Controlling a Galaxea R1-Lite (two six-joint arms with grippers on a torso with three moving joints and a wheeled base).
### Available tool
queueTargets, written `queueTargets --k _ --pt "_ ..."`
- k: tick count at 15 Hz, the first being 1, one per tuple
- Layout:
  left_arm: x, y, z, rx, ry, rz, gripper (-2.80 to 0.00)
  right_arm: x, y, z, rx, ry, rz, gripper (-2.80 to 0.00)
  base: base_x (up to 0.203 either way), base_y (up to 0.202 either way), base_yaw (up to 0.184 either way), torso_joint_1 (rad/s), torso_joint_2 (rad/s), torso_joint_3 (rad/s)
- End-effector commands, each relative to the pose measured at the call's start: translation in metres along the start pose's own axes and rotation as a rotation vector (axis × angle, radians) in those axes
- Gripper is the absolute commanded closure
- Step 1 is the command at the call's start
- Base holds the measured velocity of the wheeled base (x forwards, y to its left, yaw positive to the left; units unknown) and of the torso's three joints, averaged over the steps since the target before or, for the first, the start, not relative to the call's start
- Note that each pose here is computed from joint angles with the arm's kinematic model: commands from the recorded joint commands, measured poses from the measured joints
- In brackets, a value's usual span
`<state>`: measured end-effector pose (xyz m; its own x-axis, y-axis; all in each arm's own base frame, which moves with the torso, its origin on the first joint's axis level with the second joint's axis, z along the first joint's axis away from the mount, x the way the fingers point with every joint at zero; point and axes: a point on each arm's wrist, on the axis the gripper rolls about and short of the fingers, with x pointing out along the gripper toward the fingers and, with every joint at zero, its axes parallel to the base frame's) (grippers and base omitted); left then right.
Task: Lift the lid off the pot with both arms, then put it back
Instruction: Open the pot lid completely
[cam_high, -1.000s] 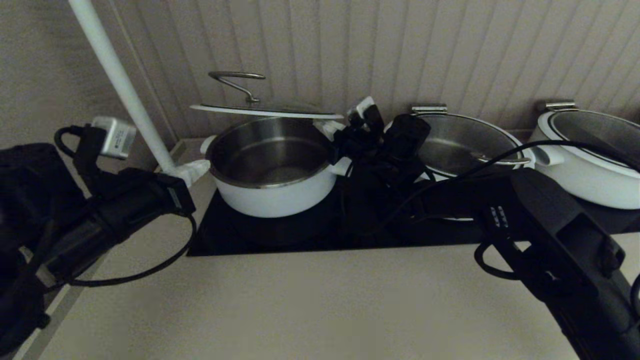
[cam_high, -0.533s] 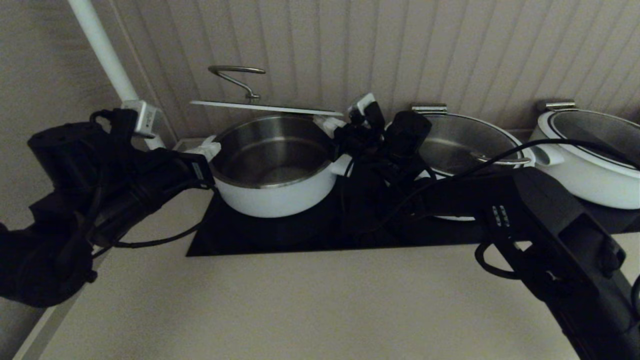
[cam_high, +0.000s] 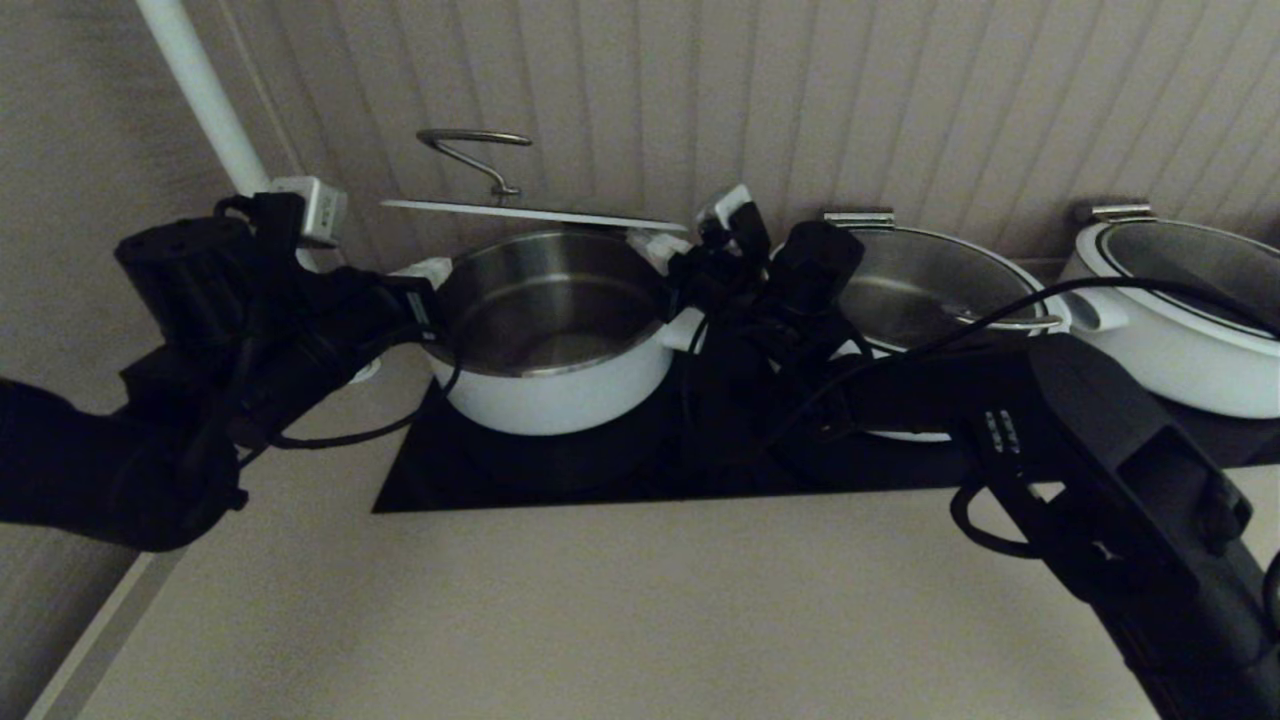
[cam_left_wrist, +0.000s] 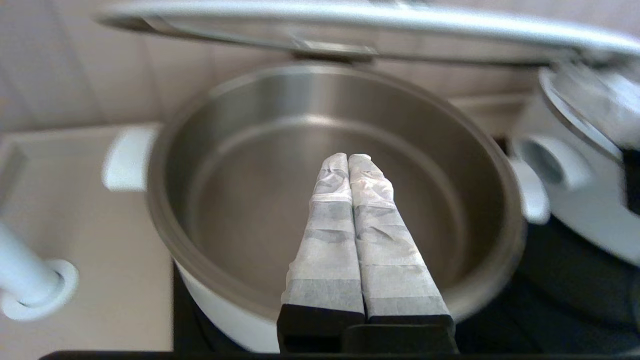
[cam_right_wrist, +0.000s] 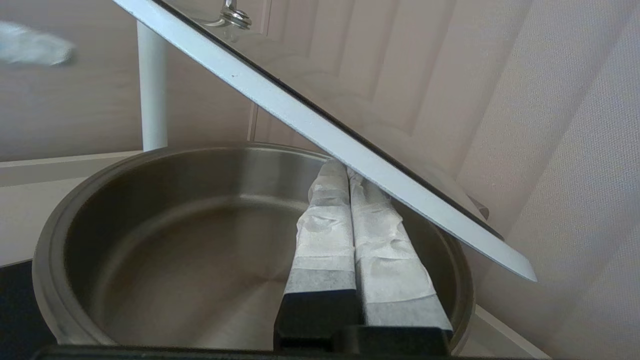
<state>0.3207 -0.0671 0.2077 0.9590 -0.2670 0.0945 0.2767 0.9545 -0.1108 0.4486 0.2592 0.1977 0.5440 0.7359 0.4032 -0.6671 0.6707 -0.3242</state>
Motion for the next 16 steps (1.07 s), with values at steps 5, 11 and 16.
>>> queueTargets --k 5,11,16 --pt "0.016 0.001 -0.002 0.001 -0.016 0.009 0.00 0.001 0.000 0.006 -0.019 -0.016 0.003 0.00 0.000 0.000 0.000 0.000 0.00 0.000" --pt "0.031 0.002 0.005 0.001 -0.059 0.025 0.00 0.003 0.006 0.012 -0.016 -0.025 0.017 0.00 0.000 0.000 0.000 0.000 0.00 0.000" --pt "0.033 0.002 0.008 0.002 -0.074 0.023 0.00 0.003 0.016 0.014 -0.003 -0.015 0.036 0.00 0.000 0.000 0.000 0.000 0.00 0.000"
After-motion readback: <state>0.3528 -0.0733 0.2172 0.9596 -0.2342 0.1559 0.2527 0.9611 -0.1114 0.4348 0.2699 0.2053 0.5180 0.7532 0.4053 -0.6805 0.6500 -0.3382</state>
